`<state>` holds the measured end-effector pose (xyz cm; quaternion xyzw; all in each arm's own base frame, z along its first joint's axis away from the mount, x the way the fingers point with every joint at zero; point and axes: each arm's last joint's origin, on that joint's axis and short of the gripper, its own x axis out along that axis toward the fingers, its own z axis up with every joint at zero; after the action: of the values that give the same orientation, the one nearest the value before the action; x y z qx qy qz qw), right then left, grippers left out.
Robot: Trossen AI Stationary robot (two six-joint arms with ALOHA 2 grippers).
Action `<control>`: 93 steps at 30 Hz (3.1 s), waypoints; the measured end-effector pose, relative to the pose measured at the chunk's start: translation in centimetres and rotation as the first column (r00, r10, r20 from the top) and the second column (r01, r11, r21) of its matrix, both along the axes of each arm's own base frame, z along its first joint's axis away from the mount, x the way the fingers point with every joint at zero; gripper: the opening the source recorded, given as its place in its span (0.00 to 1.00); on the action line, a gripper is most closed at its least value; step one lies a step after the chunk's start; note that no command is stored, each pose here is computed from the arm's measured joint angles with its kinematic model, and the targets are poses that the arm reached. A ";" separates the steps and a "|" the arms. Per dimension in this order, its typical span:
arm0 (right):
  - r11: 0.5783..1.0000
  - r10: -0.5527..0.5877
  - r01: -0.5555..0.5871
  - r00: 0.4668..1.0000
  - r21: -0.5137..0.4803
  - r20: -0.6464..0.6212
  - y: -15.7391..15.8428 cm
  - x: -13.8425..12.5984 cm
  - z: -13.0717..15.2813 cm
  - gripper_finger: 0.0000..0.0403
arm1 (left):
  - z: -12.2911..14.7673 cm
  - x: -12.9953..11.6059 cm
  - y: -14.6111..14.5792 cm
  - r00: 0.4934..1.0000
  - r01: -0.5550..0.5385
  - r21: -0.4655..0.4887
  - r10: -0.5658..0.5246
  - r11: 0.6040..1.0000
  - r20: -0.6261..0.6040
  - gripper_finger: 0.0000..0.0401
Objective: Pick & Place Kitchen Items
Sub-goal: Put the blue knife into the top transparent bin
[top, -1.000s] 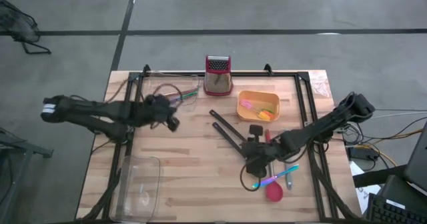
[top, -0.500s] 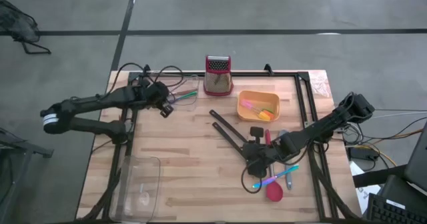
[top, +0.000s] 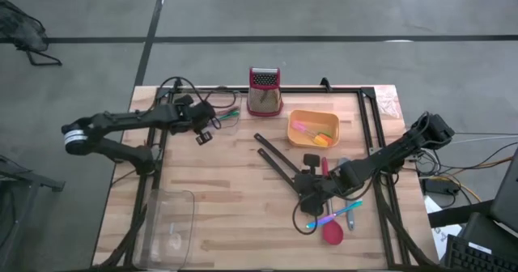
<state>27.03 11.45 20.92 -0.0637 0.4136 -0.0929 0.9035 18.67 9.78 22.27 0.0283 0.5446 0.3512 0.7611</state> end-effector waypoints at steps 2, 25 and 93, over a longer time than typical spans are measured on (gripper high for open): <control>1.000 -0.002 0.002 1.000 0.006 -0.002 0.0 0.0 0.0 0.18 | -0.3 0.1 0.2 0.999 -0.029 0.019 0.029 0.999 -0.021 0.16; 0.968 0.194 -0.069 0.815 0.240 -0.547 4.3 -7.9 -1.4 0.38 | 9.3 1.5 -5.4 0.673 0.279 -0.072 -0.142 0.958 0.726 0.47; 0.940 0.140 -0.270 0.863 -0.209 -0.485 4.2 -3.6 5.4 0.10 | 4.0 13.6 -11.6 0.499 0.628 -0.546 0.251 0.555 0.829 0.47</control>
<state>23.42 15.61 26.37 -0.2507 0.5912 -0.0329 0.7659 32.29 -1.78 26.27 -0.4249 0.1891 -0.0718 0.8823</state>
